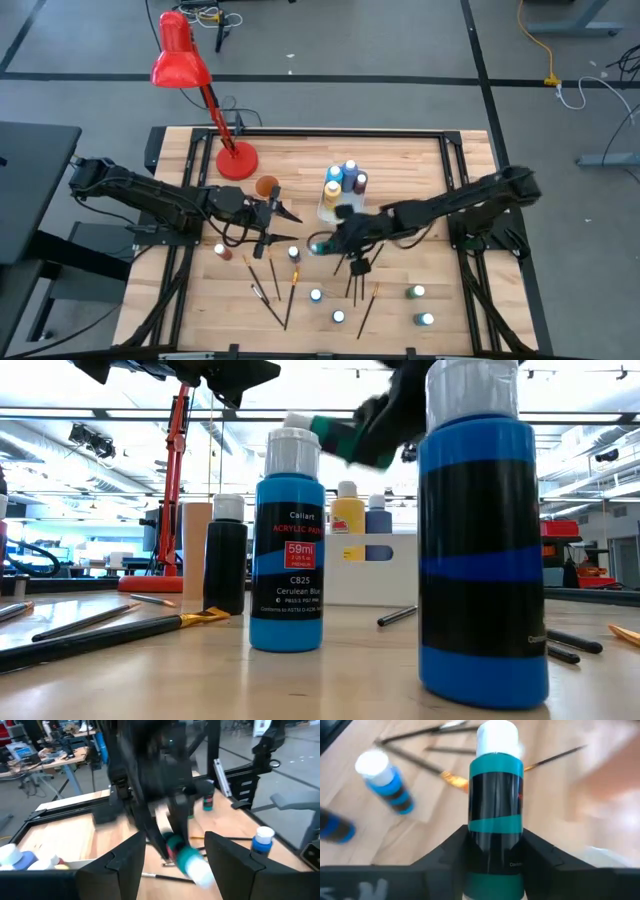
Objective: Pick & Place Paint Supplies
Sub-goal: Put the small dark green paint bottle into the white bin
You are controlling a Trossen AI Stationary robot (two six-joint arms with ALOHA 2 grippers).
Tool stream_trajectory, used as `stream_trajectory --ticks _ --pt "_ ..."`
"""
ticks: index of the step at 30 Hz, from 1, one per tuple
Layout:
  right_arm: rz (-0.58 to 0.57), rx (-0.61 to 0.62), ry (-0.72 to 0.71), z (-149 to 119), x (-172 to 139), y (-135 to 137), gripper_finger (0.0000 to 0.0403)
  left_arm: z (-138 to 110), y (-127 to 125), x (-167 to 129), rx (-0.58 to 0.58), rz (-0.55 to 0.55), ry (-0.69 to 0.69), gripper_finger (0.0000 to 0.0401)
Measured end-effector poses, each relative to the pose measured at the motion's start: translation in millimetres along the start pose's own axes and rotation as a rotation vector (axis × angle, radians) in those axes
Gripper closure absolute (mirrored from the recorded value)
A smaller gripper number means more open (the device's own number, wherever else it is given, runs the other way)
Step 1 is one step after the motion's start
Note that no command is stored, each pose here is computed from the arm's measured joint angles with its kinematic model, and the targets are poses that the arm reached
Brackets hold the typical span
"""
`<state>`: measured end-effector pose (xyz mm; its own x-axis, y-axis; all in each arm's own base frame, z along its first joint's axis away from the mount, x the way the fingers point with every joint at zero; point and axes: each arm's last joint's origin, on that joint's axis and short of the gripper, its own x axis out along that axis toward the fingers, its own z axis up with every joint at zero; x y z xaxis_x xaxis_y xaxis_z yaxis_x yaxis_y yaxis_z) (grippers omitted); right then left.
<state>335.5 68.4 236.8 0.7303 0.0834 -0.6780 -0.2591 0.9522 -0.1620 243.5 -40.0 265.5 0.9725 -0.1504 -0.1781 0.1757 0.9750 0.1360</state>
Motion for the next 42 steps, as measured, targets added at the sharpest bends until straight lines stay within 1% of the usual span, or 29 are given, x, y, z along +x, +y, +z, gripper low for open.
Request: stream_trajectory --ticks 2,5,8,10,12,14,17,19,21,24,26,28,32,35,40,42 --pt "-0.069 -0.002 -0.009 4 -25 -3 0.0277 0 1 0 -0.001 0.035 0.002 0.0188" --pt "-0.203 -0.009 -0.019 8 -58 0 0.0279 0 3 0 -0.001 0.097 0.014 0.0188" --pt "-0.298 -0.027 -0.084 7 -79 7 0.0270 0 4 0 0.014 0.123 0.017 0.0188" --pt "-0.339 -0.043 -0.142 -1 -81 12 0.0267 0 4 0 0.033 0.130 0.017 0.0188" --pt "-0.386 -0.067 -0.235 -12 -75 14 0.0268 0 4 1 0.047 0.133 0.006 0.0188" --pt "-0.441 -0.097 -0.392 -21 -68 13 0.0271 1 4 5 0.061 0.136 -0.015 0.0188" --pt "-0.507 -0.095 -0.629 -35 -60 6 0.0270 3 4 13 0.093 0.150 -0.078 0.0188" --pt "-0.498 -0.098 -0.717 -46 -56 3 0.0267 3 5 19 0.102 0.177 -0.123 0.0188" --pt "-0.467 -0.096 -0.761 -54 -53 1 0.0265 7 6 23 0.102 0.211 -0.198 0.0188" --pt "-0.440 -0.068 -0.762 -58 -51 -3 0.0264 11 10 29 0.098 0.249 -0.305 0.0188" --pt "-0.433 -0.065 -0.758 -59 -51 -4 0.0264 9 13 34 0.089 0.260 -0.341 0.0188" --pt "-0.424 -0.068 -0.764 -59 -51 -4 0.0263 9 18 43 0.060 0.240 -0.346 0.0188" --pt "-0.423 -0.068 -0.760 -59 -50 -4 0.0263 9 25 65 0.015 0.165 -0.336 0.0188" --pt "-0.423 -0.069 -0.733 -61 -49 -4 0.0263 12 28 75 0.011 0.179 -0.334 0.0188" --pt "-0.446 -0.059 -0.715 -62 -48 -5 0.0263 17 28 78 -0.011 0.133 -0.357 0.0188" --pt "-0.445 -0.061 -0.711 -62 -48 -4 0.0263 17 28 78 -0.013 0.134 -0.356 0.0188"
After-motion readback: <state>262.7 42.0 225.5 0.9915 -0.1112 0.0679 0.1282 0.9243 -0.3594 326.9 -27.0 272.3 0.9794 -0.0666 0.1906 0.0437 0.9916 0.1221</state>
